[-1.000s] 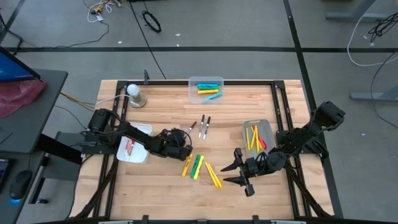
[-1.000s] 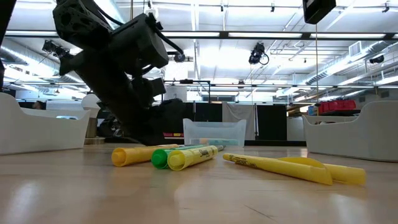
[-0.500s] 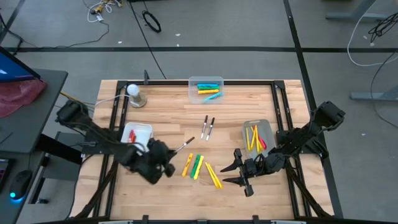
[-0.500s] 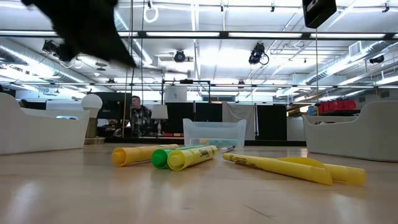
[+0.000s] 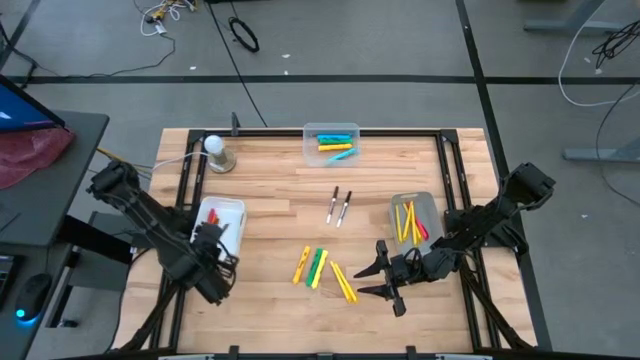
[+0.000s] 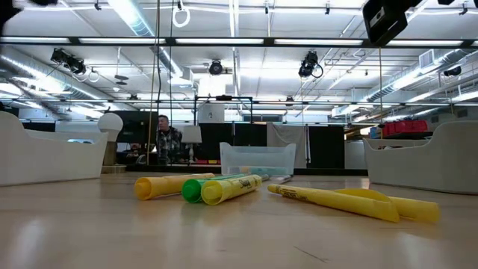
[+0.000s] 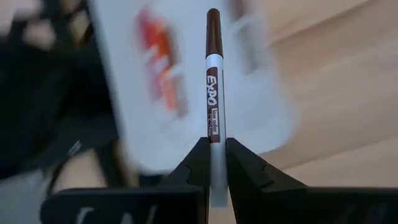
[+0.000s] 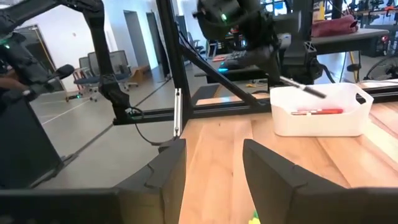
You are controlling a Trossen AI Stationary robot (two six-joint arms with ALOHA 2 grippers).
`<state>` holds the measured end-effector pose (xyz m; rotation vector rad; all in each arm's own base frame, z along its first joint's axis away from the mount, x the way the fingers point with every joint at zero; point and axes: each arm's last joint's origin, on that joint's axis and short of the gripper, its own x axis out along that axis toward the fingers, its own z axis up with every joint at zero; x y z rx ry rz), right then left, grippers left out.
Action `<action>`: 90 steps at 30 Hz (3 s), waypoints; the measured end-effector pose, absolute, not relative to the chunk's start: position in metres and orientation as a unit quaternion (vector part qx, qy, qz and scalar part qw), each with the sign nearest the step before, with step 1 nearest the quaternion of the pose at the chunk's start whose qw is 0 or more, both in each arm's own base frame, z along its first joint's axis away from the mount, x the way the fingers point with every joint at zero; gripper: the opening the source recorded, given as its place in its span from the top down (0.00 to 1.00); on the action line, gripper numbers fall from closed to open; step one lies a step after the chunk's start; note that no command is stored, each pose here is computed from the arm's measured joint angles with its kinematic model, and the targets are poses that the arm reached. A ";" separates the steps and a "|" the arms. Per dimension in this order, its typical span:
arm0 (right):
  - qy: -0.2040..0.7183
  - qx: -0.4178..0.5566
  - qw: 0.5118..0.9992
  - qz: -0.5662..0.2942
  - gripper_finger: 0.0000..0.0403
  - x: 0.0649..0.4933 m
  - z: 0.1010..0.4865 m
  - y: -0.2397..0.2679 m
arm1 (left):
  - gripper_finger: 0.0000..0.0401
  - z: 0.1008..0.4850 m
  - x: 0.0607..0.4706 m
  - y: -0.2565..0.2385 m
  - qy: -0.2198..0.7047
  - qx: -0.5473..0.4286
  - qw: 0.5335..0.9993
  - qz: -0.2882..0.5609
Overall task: Pick & Place Markers
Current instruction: Put the dark brown marker pen into the white bin, then adjust the marker pens on the table
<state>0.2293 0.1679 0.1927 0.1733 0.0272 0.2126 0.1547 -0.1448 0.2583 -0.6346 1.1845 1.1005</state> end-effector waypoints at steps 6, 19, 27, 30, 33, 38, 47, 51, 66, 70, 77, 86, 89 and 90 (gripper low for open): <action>0.020 0.082 0.991 0.104 0.60 0.230 0.191 0.167 | 0.91 0.221 0.149 -0.140 0.560 -0.292 0.596 0.496; 0.021 0.081 0.991 0.104 0.60 0.230 0.191 0.167 | 0.88 0.182 0.151 -0.111 0.568 -0.306 0.542 0.538; 0.021 0.081 0.991 0.104 0.60 0.230 0.191 0.167 | 0.76 0.183 0.155 -0.105 0.563 -0.290 0.558 0.537; 0.021 0.081 0.991 0.104 0.60 0.230 0.191 0.167 | 0.67 0.191 0.154 -0.105 0.566 -0.275 0.553 0.546; 0.021 0.081 0.991 0.104 0.60 0.230 0.191 0.167 | 0.59 0.208 0.156 -0.106 0.566 -0.263 0.551 0.555; 0.025 0.102 0.991 0.083 0.60 0.232 0.190 0.164 | 0.51 0.240 0.169 -0.114 0.510 -0.248 0.635 0.525; 0.220 0.158 0.961 -0.060 0.73 0.272 0.188 0.134 | 0.52 0.246 0.212 -0.134 0.256 -0.180 0.872 0.377; 0.408 0.117 0.894 -0.143 0.88 0.290 0.211 0.103 | 0.55 0.234 0.230 -0.136 0.201 -0.172 0.902 0.340; 0.673 0.101 0.727 -0.089 0.99 0.306 0.185 -0.012 | 0.57 0.212 0.240 -0.133 0.154 -0.165 0.924 0.310; 0.708 0.084 0.698 -0.071 1.00 0.308 0.166 -0.015 | 0.57 0.212 0.240 -0.133 0.150 -0.163 0.924 0.313; 0.753 0.055 0.654 -0.048 1.00 0.305 0.148 -0.016 | 0.57 0.212 0.240 -0.133 0.150 -0.162 0.923 0.314; 0.752 -0.028 0.654 -0.075 1.00 0.307 0.146 -0.020 | 0.57 0.212 0.240 -0.133 0.149 -0.163 0.923 0.314; 0.738 -0.039 0.669 -0.077 1.00 0.311 0.145 -0.021 | 0.57 0.212 0.240 -0.133 0.149 -0.163 0.923 0.314; 0.734 -0.040 0.674 -0.076 1.00 0.312 0.145 -0.021 | 0.57 0.212 0.240 -0.133 0.149 -0.163 0.923 0.314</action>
